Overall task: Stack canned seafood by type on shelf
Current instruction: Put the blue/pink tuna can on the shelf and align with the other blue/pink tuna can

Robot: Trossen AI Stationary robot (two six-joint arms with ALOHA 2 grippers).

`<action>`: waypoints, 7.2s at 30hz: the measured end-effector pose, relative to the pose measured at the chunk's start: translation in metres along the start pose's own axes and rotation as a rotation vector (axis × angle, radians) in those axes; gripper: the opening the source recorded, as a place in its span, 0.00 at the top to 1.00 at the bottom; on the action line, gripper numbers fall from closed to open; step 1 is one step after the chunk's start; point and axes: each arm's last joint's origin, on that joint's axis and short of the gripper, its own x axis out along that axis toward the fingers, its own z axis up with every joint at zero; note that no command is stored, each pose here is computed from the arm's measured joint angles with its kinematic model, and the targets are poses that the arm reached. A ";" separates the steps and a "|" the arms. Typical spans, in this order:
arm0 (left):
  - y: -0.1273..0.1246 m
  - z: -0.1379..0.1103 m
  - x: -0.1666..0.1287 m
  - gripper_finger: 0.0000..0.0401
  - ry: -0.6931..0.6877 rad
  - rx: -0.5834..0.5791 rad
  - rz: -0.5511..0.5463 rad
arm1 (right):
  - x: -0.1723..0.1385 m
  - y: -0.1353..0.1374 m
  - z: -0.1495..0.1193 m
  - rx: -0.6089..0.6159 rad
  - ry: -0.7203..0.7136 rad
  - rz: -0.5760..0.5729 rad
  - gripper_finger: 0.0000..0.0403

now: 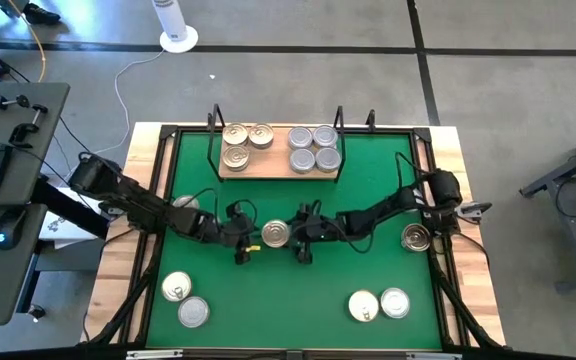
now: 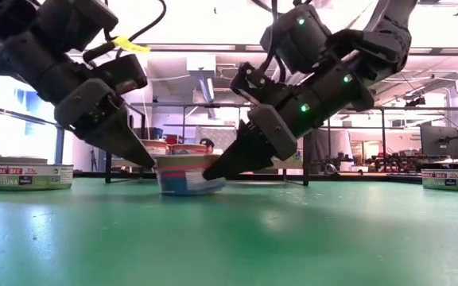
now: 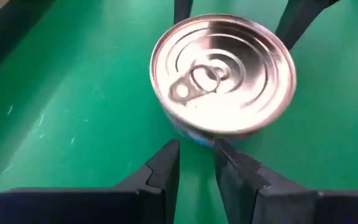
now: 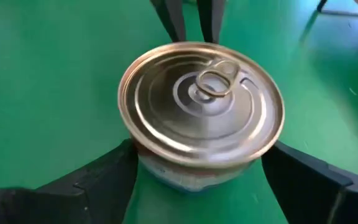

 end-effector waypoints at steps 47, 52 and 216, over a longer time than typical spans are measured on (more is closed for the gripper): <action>-0.012 -0.012 0.011 0.79 0.027 0.022 0.011 | 0.017 0.000 -0.014 0.041 0.057 0.083 0.09; -0.012 -0.013 0.011 0.79 0.029 0.027 0.015 | 0.014 0.007 -0.015 0.057 0.020 0.087 0.16; -0.004 0.005 0.032 0.79 -0.166 0.007 -0.022 | 0.008 -0.013 -0.009 -0.061 -0.057 0.202 0.07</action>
